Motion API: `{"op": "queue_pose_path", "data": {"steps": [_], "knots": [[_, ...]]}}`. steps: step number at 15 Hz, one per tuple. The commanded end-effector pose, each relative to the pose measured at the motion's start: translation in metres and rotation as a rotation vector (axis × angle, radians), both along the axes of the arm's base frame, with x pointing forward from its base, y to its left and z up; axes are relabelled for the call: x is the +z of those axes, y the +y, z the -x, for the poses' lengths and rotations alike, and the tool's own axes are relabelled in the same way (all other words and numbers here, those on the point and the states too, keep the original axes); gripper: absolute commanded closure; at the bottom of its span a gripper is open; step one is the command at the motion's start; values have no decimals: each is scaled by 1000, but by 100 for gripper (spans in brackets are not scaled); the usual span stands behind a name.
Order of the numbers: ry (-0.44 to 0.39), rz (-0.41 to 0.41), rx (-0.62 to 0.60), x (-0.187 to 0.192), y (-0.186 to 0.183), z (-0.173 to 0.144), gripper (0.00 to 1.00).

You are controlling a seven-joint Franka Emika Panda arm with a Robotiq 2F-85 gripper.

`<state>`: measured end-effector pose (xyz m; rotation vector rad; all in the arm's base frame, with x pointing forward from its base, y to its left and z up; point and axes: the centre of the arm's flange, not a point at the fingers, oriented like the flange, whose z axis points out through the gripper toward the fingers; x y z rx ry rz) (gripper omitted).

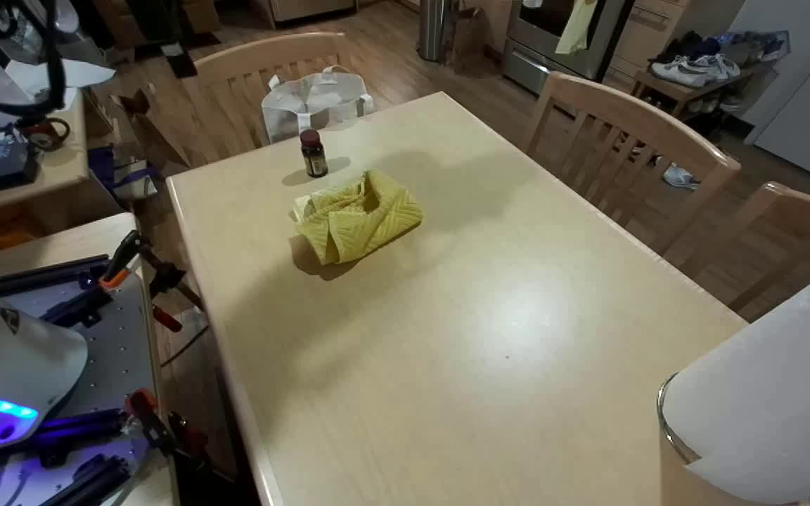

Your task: Take the top off the bottle on the table

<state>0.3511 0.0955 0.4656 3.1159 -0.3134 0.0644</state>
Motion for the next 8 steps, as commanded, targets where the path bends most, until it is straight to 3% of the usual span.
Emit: {"op": "queue_pose_path", "data": {"steps": [1, 2, 4, 8], "knots": [[0, 0, 0, 0, 0, 0, 0], [0, 0, 0, 0, 0, 0, 0], [-29, -1, 111, 0, 9, -18, 0], [-16, 45, 330, -22, 58, -66, 0]]}}
